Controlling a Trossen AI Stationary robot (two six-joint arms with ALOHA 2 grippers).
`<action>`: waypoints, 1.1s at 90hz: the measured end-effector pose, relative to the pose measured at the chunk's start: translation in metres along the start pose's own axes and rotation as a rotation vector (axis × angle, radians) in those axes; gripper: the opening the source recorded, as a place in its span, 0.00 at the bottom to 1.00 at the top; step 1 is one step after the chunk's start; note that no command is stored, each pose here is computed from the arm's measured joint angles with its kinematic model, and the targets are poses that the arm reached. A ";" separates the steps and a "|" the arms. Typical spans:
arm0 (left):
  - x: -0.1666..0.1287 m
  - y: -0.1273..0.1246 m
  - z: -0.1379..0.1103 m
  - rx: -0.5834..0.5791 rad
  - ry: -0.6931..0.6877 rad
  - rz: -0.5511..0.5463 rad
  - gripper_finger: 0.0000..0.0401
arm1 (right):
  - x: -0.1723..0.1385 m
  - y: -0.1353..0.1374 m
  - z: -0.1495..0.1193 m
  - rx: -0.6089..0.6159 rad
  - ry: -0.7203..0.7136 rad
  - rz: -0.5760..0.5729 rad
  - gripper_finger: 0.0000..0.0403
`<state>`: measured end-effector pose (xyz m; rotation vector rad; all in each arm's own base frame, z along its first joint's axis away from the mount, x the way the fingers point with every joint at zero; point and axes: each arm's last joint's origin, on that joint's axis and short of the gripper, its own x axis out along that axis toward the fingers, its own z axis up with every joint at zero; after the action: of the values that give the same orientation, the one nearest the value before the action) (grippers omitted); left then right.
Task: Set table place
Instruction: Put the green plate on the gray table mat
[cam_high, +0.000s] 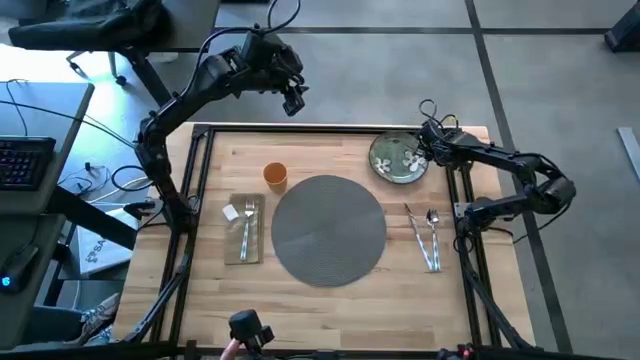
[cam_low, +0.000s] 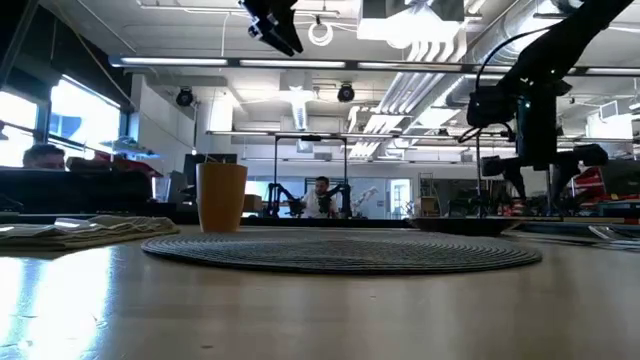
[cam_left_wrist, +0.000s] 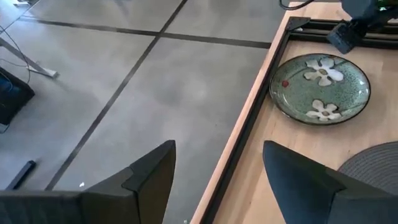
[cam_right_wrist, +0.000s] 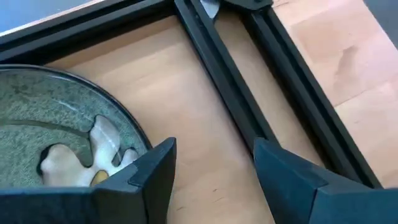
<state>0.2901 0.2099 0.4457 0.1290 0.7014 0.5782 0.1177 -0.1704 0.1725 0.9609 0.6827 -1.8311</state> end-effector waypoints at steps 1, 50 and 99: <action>0.000 0.000 0.000 0.000 0.000 0.000 0.56 | 0.000 0.000 0.000 0.001 -0.001 0.004 0.48; 0.000 0.000 0.000 0.001 0.004 -0.001 0.56 | -0.057 0.016 0.040 -0.218 0.114 0.140 0.48; -0.001 -0.001 -0.004 0.005 0.041 -0.010 0.56 | -0.078 -0.027 0.077 -0.411 0.484 0.301 0.48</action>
<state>0.2879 0.2080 0.4427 0.1184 0.7424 0.5710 0.0890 -0.1821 0.2805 1.1592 1.0930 -1.1384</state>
